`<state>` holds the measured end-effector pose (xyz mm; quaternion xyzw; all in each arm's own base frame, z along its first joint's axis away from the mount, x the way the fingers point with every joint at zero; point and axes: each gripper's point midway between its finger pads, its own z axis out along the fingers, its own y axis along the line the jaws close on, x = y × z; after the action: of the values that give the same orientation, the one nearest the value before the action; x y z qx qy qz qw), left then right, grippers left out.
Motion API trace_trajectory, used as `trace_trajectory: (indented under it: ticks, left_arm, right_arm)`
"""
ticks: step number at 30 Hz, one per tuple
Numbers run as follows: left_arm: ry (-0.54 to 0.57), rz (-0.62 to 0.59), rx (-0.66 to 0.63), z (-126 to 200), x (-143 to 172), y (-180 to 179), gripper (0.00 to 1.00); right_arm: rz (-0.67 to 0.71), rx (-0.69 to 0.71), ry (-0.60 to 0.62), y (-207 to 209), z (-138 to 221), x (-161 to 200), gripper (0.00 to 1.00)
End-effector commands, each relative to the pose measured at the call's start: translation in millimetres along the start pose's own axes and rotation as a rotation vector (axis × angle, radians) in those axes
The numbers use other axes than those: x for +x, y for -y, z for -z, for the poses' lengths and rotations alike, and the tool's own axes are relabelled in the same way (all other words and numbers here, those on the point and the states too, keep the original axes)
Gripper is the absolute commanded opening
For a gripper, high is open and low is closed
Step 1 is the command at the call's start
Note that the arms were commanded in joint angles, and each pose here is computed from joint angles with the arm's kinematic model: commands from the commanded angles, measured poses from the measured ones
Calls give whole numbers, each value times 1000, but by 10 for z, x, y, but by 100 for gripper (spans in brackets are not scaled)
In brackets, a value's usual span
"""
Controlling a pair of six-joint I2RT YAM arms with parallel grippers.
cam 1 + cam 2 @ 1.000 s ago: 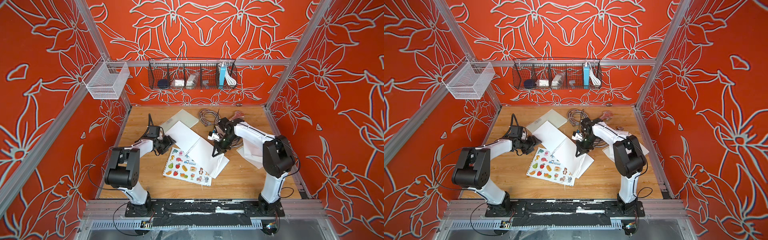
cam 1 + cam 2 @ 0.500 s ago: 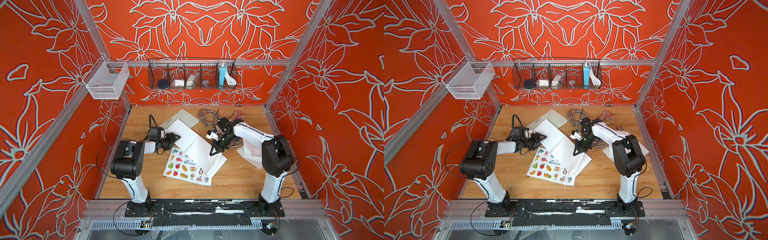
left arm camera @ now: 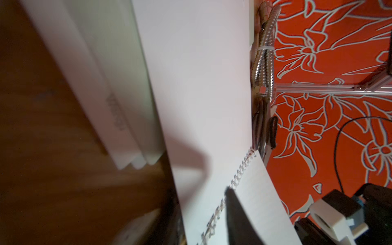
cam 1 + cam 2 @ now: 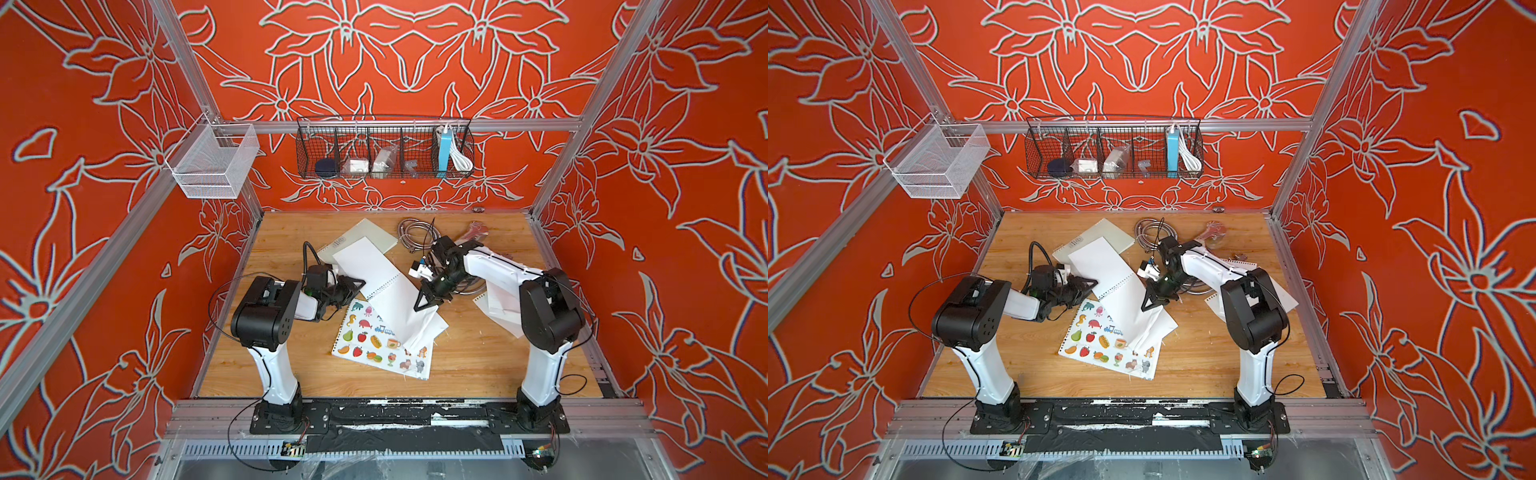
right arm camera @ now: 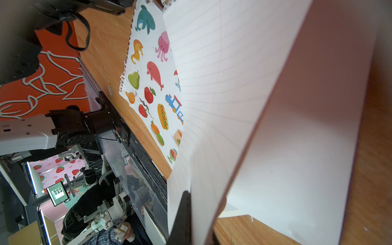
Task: Tear off pages from different notebooks
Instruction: Close the notebook.
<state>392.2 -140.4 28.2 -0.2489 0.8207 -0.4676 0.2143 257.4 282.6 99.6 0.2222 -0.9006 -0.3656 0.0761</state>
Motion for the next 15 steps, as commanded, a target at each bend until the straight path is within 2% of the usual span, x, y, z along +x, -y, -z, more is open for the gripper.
trace_trajectory:
  ticks: [1, 2, 6, 9, 10, 13, 15]
  left_arm:
    - [-15, 22, -15, -7, 81, -55, 6]
    - [-8, 17, -7, 14, 68, -14, 1]
    - [13, -37, 17, 138, 48, 230, 0]
    - [16, -168, -22, 272, 112, 464, 0]
    - [11, -229, -52, 314, 161, 534, 0]
    - [-8, -427, -187, 453, 335, 674, 0]
    - [-15, -525, -287, 498, 413, 637, 0]
  right_arm:
    - [-9, -13, -25, -2, -79, 41, 0]
    - [-6, -8, -26, 1, -82, 43, 0]
    - [-12, 25, -37, 57, -93, 60, 0]
    - [-28, 73, -45, 146, -101, 49, 0]
    - [-32, 91, -44, 176, -97, 31, 5]
    - [-52, 177, -24, 287, -45, -59, 43]
    - [-50, 222, 9, 316, 13, -142, 60]
